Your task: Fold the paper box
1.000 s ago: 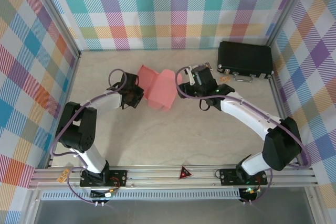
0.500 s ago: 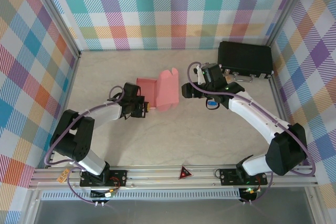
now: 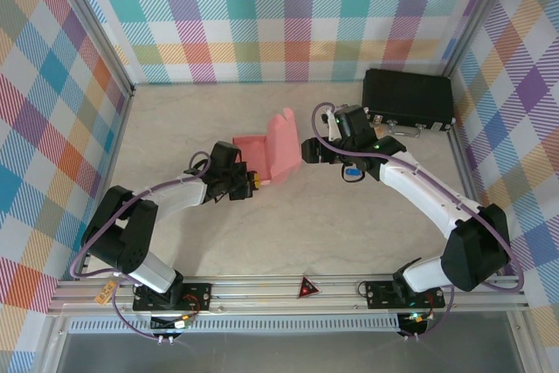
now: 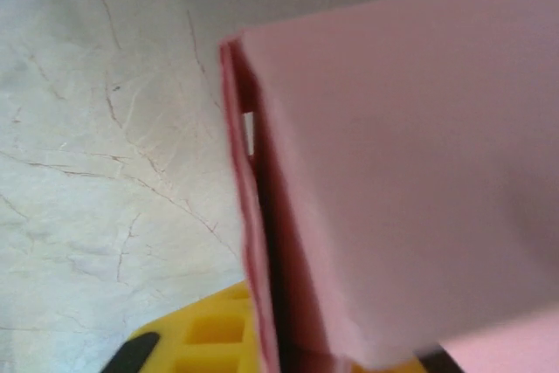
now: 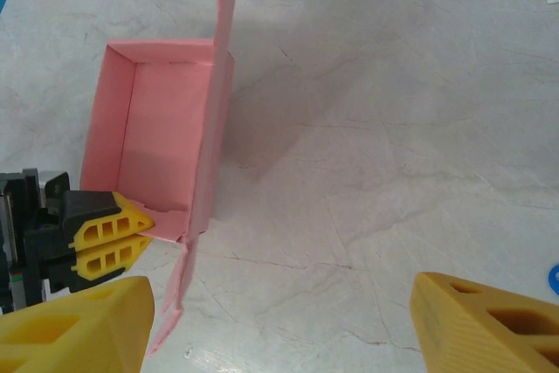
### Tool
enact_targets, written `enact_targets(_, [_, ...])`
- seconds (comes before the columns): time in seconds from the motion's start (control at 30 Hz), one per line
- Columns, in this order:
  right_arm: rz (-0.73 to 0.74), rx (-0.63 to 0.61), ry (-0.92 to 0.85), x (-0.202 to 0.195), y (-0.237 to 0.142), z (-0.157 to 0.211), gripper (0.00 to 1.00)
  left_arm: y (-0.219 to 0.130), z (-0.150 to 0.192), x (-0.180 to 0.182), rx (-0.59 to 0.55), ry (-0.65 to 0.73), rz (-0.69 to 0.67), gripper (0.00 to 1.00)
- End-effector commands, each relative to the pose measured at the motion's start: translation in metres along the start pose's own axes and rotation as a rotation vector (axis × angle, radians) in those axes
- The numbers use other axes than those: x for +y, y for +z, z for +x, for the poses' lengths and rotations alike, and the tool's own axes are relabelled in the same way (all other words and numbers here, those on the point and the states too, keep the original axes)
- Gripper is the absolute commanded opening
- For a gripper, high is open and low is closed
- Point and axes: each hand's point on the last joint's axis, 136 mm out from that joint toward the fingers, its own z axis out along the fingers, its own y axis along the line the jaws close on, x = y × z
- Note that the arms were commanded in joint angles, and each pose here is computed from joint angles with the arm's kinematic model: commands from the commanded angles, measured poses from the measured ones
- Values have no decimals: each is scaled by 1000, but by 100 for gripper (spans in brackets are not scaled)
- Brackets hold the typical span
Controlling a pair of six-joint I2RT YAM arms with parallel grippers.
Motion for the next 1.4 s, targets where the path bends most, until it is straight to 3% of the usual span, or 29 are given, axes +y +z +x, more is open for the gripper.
enact_targets(0.0, [-6, -4, 0, 4, -5, -7, 77, 2, -3, 9, 1, -65, -8, 23])
enact_targets(0.3, [0, 0, -10, 2, -4, -5, 77, -1, -5, 1, -17, -32, 29, 58])
enact_targets(0.5, [0, 4, -20, 2, -4, -4, 77, -29, -12, -14, -140, 136, 63, 92])
enact_targets(0.57, [0, 7, -20, 2, -4, -3, 77, -42, -13, -21, -189, 213, 70, 100])
enact_targets(0.83, [-41, 44, -36, 8, -8, 6, 76, -103, -39, -52, -482, 582, 45, 100])
enact_targets(0.97, [-52, 71, -42, 8, -11, 18, 75, -123, -68, -78, -641, 902, -89, 100])
enact_targets(1.07, [-63, 100, -34, 6, -10, 30, 71, -121, -91, -88, -651, 1073, -219, 94])
enact_targets(1.27, [-94, 148, 5, 6, 1, 58, 61, -87, -128, -85, -567, 1154, -341, 50])
enact_targets(1.37, [-110, 158, 21, 7, 10, 69, 57, -68, -133, -78, -509, 1160, -385, 34])
